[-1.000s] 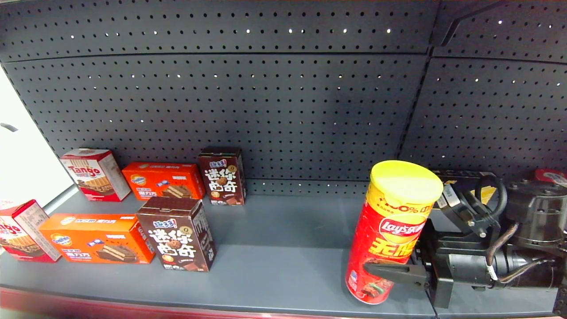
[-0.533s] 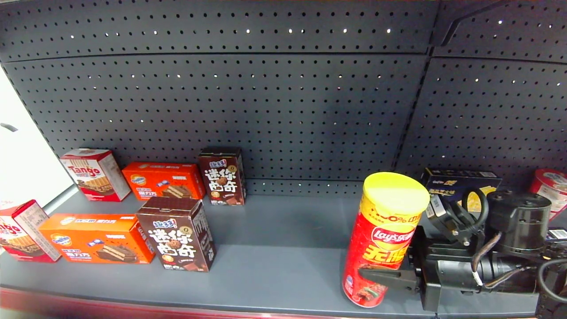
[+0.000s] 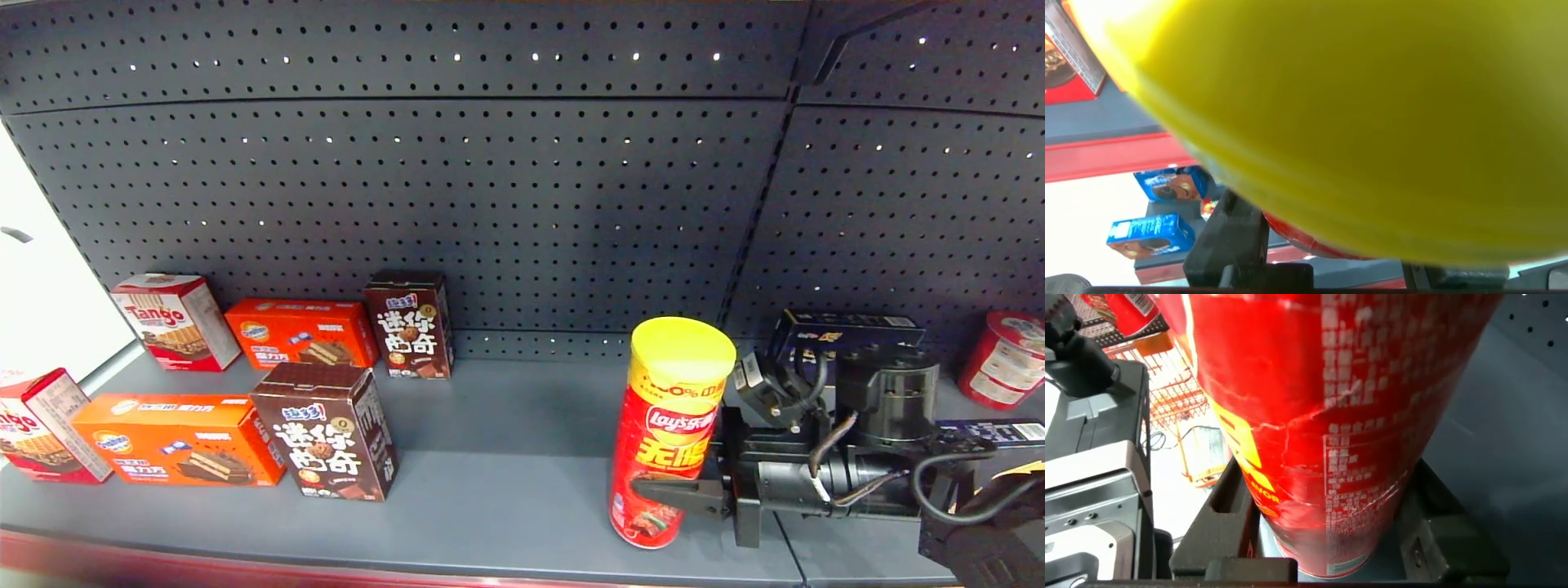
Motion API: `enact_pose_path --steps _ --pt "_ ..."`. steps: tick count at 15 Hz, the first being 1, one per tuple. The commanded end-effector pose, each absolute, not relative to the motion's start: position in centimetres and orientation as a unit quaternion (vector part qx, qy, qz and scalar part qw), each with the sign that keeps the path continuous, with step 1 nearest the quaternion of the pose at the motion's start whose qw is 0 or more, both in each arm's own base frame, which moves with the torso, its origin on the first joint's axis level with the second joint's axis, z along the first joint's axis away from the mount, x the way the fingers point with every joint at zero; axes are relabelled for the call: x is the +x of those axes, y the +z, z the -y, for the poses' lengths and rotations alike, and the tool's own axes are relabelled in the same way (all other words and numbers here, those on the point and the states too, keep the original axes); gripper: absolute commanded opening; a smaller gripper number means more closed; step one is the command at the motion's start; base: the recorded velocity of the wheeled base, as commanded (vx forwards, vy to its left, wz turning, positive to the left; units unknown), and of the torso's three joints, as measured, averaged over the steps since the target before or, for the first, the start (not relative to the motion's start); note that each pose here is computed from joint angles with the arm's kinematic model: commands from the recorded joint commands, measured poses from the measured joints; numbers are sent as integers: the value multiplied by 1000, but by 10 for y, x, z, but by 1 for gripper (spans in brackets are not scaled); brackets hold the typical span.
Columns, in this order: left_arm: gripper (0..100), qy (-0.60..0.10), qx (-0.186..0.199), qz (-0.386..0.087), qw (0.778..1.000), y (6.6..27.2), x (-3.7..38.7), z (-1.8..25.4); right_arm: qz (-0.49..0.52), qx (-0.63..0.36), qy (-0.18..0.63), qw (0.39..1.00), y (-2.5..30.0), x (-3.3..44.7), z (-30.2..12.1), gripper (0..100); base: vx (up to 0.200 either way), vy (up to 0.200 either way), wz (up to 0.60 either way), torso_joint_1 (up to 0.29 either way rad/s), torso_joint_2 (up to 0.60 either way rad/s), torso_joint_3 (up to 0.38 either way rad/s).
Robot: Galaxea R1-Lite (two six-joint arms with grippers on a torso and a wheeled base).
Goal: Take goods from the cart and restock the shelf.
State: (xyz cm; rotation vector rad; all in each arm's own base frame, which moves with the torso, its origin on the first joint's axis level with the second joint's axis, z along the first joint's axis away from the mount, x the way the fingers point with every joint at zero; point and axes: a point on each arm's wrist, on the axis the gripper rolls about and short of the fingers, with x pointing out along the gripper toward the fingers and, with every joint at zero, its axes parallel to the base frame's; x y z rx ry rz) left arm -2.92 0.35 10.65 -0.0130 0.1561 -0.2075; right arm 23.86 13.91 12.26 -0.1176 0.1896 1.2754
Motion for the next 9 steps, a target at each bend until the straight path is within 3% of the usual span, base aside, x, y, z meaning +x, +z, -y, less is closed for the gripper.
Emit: enact_pose_path --steps 1,9 --pt "0 -104 -7 -78 991 106 -29 -3 -100 -54 598 794 115 244 -144 0 0 0 0 0 0 0" --pt "0 -104 -7 -85 991 102 -28 -3 -109 -54 604 788 106 244 -149 0 0 0 0 0 0 0"
